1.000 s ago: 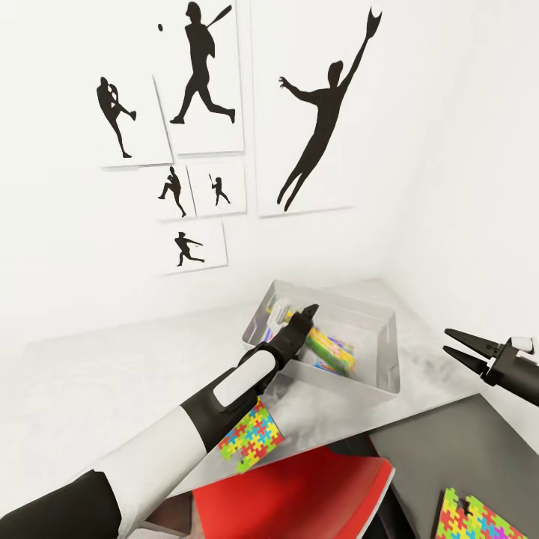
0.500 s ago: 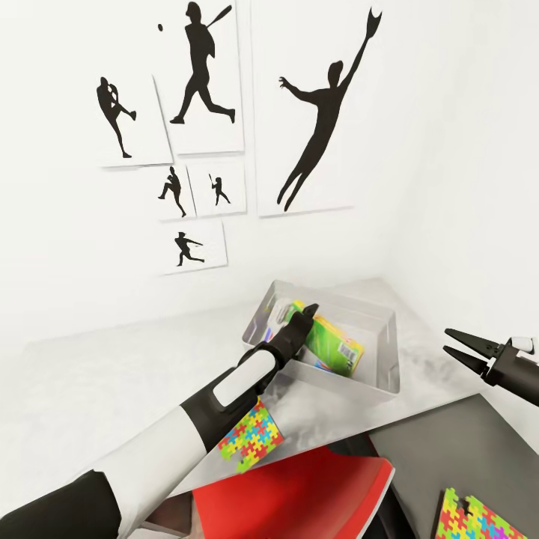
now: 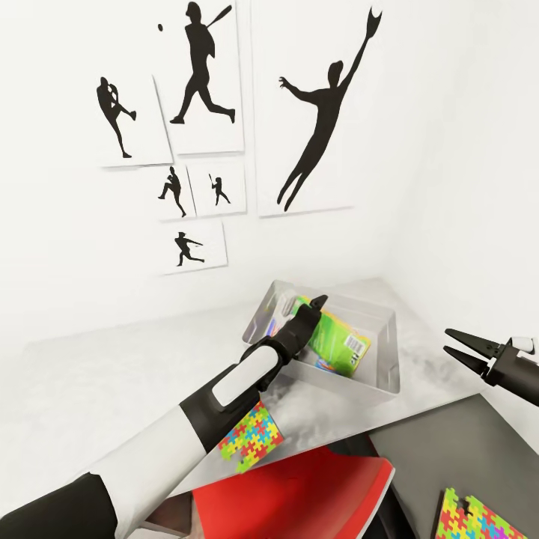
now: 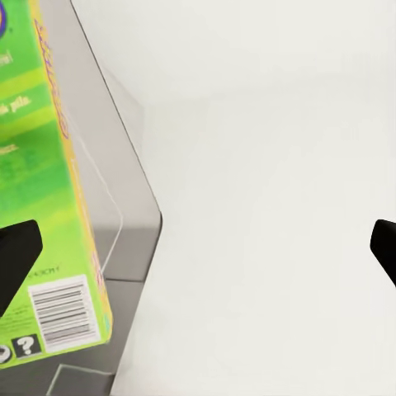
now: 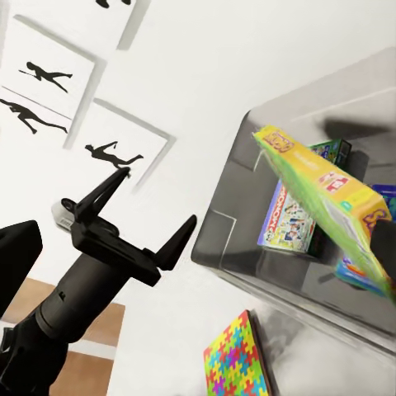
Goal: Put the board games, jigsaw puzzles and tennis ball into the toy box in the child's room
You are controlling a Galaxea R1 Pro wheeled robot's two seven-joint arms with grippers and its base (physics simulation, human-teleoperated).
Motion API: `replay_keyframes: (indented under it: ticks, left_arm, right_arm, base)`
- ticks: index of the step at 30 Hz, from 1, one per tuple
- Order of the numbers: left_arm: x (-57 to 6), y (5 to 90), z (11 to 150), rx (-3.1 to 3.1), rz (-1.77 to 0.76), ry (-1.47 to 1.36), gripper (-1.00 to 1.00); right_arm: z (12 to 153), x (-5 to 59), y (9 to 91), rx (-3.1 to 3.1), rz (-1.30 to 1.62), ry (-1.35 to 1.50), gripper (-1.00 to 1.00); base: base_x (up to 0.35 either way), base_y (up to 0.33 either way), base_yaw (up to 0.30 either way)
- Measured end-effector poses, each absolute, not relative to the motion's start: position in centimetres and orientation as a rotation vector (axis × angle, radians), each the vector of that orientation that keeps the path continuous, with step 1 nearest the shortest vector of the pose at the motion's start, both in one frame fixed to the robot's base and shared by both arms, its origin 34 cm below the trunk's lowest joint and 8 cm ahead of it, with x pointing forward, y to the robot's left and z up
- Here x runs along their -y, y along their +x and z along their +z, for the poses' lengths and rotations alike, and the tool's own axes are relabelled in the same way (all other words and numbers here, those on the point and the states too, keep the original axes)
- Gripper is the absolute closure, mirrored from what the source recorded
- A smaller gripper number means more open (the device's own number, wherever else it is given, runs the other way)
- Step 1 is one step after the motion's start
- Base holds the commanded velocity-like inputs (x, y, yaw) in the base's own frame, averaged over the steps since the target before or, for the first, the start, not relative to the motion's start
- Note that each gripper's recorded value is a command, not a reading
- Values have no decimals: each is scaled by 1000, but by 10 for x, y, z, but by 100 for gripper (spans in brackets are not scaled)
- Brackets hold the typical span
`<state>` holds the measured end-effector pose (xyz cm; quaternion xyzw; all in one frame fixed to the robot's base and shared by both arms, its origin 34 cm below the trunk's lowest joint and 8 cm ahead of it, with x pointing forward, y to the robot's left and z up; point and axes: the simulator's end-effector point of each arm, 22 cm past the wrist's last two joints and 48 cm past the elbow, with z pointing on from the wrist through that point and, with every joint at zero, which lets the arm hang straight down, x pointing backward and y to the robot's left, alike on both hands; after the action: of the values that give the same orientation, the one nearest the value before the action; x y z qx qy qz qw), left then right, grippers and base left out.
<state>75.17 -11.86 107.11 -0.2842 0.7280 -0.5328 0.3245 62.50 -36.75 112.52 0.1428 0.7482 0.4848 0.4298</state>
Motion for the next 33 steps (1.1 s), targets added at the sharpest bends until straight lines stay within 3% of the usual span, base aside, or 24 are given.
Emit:
replay_keyframes:
  ticks: [19, 23, 33]
  left_arm:
    - [125, 749, 1088, -1870, -1450, -715, -100]
    - [141, 735, 1132, -1824, -1566, -634, -100]
    - [101, 722, 1176, -1890, -1740, -354, -100]
  right_arm:
    - [1125, 368, 625, -1868, 1208, 355, -100]
    - [1126, 368, 625, -1868, 1208, 355, -100]
    - [1125, 367, 625, -1867, 1211, 356, -100]
  base:
    - [0, 0, 0]
    - [0, 0, 0]
    - [0, 0, 0]
